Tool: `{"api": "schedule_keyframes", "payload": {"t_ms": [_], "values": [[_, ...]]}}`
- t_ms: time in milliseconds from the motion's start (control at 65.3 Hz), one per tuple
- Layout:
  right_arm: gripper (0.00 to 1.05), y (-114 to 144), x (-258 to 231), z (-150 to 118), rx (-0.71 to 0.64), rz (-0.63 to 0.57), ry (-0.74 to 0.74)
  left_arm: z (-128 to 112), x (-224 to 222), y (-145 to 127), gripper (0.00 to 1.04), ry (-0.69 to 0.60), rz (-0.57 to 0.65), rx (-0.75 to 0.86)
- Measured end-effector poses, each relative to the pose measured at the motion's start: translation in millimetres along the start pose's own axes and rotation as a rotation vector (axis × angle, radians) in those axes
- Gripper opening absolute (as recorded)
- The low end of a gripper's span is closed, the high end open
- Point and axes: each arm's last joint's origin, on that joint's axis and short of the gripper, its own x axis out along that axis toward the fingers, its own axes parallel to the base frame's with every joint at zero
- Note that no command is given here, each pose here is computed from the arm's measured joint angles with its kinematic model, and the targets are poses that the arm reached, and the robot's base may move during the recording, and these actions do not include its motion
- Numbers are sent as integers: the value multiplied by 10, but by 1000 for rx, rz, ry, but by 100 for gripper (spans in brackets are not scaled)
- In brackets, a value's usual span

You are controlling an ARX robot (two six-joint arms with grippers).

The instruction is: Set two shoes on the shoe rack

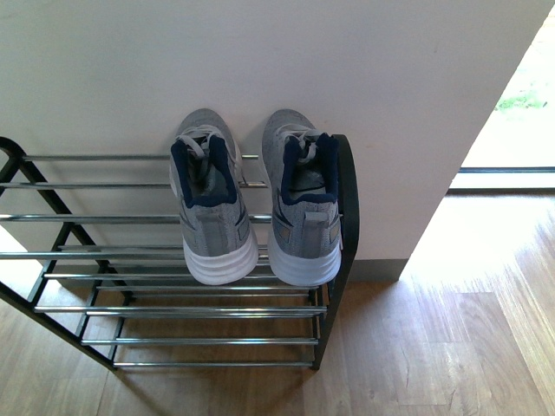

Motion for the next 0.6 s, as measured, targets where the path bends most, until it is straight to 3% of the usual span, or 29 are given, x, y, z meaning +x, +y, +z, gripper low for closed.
{"api": "schedule_keyframes", "payload": {"t_ms": [138,597], "values": [[96,0,0,0,0,0,0,-135,-182,75,1,0,7,11],[96,0,0,0,0,0,0,-326,-513,79,1,2,5,19]]}}
